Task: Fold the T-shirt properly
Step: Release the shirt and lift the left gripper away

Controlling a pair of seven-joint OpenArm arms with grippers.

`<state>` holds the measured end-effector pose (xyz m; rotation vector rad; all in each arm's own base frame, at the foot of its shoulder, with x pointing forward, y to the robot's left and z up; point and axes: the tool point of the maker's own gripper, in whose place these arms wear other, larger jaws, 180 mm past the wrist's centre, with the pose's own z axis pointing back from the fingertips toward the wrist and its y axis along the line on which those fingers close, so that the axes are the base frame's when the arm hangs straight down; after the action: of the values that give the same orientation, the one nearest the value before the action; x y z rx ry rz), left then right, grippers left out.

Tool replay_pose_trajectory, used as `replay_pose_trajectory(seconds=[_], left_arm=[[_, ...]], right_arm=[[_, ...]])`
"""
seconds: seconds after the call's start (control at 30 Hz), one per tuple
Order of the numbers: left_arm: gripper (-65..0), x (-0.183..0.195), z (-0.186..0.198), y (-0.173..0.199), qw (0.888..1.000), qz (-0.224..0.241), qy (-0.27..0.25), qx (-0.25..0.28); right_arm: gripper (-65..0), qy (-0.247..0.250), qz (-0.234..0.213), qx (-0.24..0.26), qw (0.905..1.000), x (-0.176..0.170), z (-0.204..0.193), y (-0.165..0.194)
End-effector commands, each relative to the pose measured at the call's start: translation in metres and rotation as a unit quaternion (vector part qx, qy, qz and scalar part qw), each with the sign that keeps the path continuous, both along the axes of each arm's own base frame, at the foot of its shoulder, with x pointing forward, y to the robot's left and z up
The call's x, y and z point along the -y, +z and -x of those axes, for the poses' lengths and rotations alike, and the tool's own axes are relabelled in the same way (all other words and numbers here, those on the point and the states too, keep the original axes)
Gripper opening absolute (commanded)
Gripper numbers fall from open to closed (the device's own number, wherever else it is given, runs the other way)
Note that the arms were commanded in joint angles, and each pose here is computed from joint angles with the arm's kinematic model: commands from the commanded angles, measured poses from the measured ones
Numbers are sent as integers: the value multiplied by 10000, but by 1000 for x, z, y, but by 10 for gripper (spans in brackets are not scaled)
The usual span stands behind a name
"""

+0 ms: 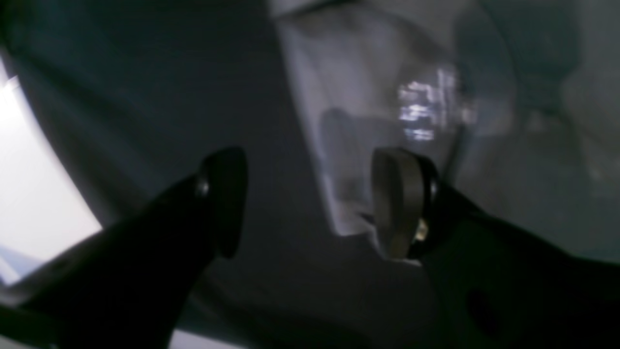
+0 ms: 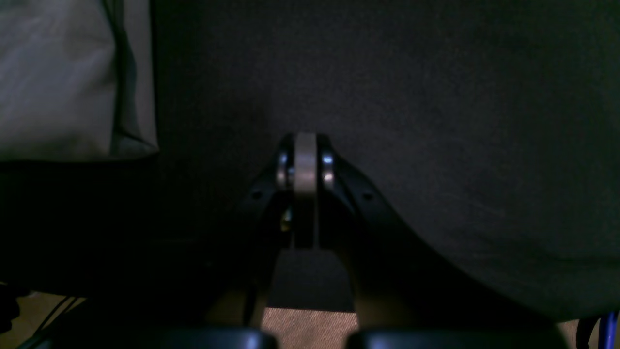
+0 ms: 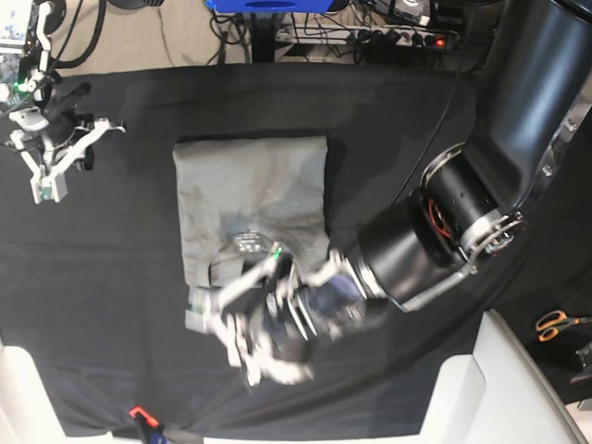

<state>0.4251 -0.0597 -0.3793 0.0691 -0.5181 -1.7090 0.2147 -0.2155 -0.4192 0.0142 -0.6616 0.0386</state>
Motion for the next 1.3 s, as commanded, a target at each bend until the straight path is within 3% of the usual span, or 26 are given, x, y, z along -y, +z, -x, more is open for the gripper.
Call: replay_pose_trajectory(seconds=[0.0, 0.1, 0.13, 0.17, 0.23, 0.37, 0.53, 0.73, 0.9, 1.27], left_arm=[[-252, 12, -26, 39, 9986, 374, 128, 349], [-276, 13, -33, 65, 9952, 681, 512, 488], [-326, 9, -27, 64, 9948, 630, 624, 498], [-402, 6, -21, 65, 9942, 628, 695, 519], [-650, -11, 9, 49, 9942, 598, 756, 482], [-650, -27, 83, 22, 9941, 816, 681, 217], [-650, -57, 153, -12, 9884, 988, 1104, -346], [-650, -73, 180, -40, 9886, 727, 1248, -422], [-650, -81, 194, -67, 9858, 605, 1351, -799], [-650, -86, 213, -91, 9806, 491, 1492, -1169]], right_arm=[[-648, 25, 19, 189, 9998, 2, -7, 9], [-648, 47, 21, 201, 9998, 0, -6, 10], [-648, 55, 20, 178, 9998, 0, -5, 9], [-648, 72, 17, 161, 9998, -1, -3, 8], [-648, 352, -46, 134, 9993, -15, -2, 6], [-648, 879, -158, 56, 9960, -34, 4, 2], [-648, 893, -160, 73, 9959, -34, 3, 2], [-648, 886, -170, 59, 9959, -35, 4, 1], [-648, 885, -172, 44, 9959, -35, 5, 1], [-648, 912, -182, 20, 9957, -36, 7, -1]])
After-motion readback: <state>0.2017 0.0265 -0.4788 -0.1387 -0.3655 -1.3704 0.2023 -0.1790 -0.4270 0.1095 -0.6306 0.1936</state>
